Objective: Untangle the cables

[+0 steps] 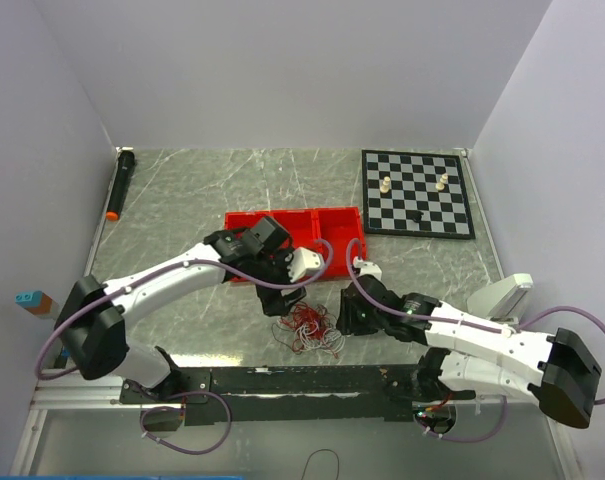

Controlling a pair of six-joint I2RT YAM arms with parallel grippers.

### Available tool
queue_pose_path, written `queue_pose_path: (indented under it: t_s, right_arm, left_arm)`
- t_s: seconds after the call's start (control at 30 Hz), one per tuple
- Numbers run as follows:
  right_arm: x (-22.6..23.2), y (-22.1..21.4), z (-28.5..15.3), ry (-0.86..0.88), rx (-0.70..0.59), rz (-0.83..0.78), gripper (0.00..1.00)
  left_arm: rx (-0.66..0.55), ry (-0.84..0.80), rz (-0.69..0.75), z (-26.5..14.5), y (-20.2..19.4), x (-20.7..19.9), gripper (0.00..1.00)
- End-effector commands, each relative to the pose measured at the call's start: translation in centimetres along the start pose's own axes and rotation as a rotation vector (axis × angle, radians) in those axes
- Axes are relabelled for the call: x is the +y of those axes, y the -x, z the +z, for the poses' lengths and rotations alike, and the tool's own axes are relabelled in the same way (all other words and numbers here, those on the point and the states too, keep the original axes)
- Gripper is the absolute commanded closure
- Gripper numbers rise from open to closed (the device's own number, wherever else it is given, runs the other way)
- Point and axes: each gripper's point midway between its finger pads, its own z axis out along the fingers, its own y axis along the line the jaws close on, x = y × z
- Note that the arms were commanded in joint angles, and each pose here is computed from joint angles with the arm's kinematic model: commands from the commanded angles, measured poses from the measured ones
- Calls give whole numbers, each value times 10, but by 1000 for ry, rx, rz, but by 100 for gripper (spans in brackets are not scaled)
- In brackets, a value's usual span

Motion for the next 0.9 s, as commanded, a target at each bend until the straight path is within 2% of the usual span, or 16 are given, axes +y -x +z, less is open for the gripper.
queue_pose_path:
  t_s: [0.0, 0.07, 0.37, 0.47, 0.5, 0.57, 0.7, 0.8, 0.87]
  right_arm:
    - [5, 1, 9, 48, 10, 54, 54]
    - [8, 4, 13, 54, 15, 36, 54]
    - [12, 12, 33, 64, 16, -13, 57]
    - [13, 11, 35, 75, 18, -9, 59]
    - [12, 10, 36, 77, 20, -6, 60]
    - [11, 8, 34, 78, 20, 2, 61]
    - [5, 7, 30, 71, 1, 14, 63]
    - [4, 8, 30, 72, -13, 14, 68]
    - [3, 9, 32, 67, -12, 13, 73]
  left_arm:
    - [-4, -29, 65, 23, 2, -6, 21]
    - [12, -29, 76, 32, -2, -6, 26]
    - [18, -30, 60, 47, -12, -6, 25]
    - [17, -31, 51, 55, -12, -4, 28]
    - [12, -33, 48, 58, -11, -3, 31]
    - [10, -38, 50, 64, -10, -2, 42]
    - [68, -75, 45, 71, -21, -5, 72]
    - [89, -101, 35, 71, -28, -11, 80]
    - [82, -87, 36, 68, -29, -10, 89]
